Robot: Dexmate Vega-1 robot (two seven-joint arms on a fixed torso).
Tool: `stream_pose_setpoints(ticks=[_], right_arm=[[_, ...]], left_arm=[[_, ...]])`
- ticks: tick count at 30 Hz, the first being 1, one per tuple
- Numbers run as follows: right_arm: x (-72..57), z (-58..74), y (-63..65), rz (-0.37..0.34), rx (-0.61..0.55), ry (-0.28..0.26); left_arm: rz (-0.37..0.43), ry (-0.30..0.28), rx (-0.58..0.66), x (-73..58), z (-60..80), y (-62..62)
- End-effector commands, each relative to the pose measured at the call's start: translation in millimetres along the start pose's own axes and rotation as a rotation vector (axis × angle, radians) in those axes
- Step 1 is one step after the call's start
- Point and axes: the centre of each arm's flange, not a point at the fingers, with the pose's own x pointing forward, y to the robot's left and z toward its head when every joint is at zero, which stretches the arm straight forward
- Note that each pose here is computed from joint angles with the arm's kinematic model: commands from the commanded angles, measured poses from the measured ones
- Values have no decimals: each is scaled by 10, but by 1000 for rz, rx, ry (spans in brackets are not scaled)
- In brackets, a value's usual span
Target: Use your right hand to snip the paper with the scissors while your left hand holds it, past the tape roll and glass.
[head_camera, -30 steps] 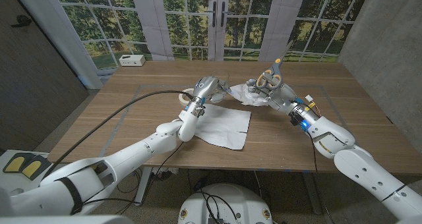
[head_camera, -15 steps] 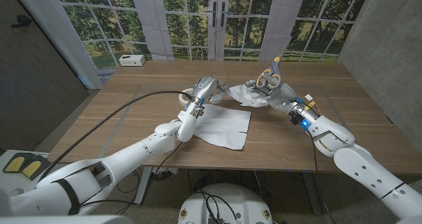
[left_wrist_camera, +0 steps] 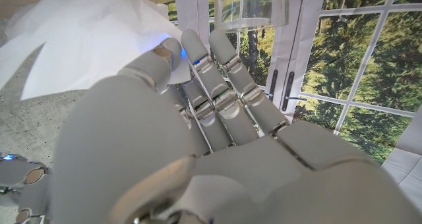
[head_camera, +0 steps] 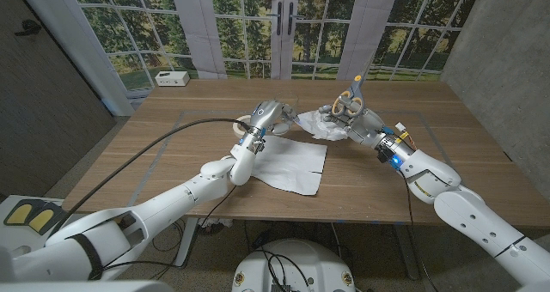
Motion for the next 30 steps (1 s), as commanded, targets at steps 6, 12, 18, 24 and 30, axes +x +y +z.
stream_pose_setpoints(ticks=[6,12,18,24,30], right_arm=[[-10,19,6,-9,-34,9],[-25,23,14,-12,-55,13],[-25,37,25,-7,-80,17],[-17,50,39,0,-100,18],[-18,54,38,-6,-103,17]], left_arm=[[-7,-2,12,-13,-13,-2],[-9,-7,14,-9,-4,2],[-12,-11,18,-21,4,-2],[-13,-11,20,-37,3,3],[-13,-8,22,-53,3,14]])
